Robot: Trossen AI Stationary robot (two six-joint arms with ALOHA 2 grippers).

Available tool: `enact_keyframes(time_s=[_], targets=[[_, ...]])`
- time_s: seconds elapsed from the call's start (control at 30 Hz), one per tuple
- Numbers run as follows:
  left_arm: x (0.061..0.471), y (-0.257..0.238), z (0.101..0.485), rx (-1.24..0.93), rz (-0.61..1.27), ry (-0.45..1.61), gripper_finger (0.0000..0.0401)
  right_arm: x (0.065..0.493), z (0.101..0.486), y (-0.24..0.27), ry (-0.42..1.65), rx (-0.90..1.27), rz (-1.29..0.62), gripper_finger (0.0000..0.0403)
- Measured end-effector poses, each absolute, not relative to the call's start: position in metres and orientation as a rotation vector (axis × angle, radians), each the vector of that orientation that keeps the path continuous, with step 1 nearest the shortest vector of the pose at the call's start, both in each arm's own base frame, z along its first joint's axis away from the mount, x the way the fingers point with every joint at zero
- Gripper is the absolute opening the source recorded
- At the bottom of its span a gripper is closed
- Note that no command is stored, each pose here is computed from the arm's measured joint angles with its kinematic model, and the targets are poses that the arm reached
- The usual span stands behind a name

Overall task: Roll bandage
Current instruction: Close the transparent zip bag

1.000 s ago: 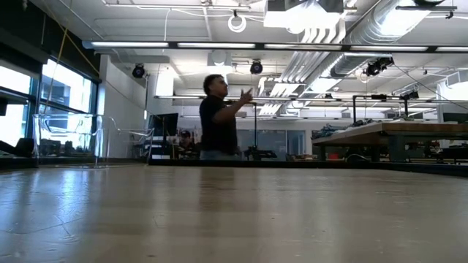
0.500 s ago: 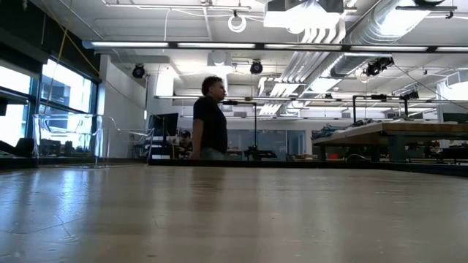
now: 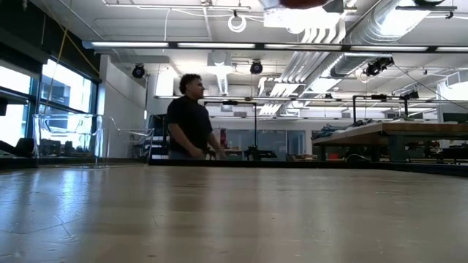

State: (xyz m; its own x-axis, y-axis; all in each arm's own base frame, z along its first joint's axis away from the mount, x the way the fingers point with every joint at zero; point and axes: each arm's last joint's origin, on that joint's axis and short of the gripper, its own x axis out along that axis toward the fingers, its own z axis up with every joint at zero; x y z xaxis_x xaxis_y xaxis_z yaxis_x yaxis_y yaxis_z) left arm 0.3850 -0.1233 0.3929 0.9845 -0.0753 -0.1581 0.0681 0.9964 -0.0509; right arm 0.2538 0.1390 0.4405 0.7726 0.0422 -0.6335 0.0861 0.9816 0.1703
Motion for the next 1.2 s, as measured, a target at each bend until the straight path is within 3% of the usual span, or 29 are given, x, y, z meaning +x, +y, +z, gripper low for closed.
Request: enact_keyframes(time_s=[0.2,0.53,0.8,1.2], targets=[[0.385,-0.122,0.392,-0.014,-0.058,0.169,0.0041,0.254,0.441,0.139,0.687,0.195,-0.024,0.0000],[0.383,-0.121,0.382,0.048,-0.021,0.267,0.0124,0.254,0.442,0.139,0.675,0.197,-0.031,0.0000],[0.379,-0.128,0.393,0.045,-0.016,0.189,0.0074,0.254,0.441,0.139,0.680,0.195,-0.028,0.0000],[0.382,-0.124,0.392,0.039,-0.008,0.175,0.0074,0.254,0.441,0.139,0.683,0.196,-0.026,0.0000]])
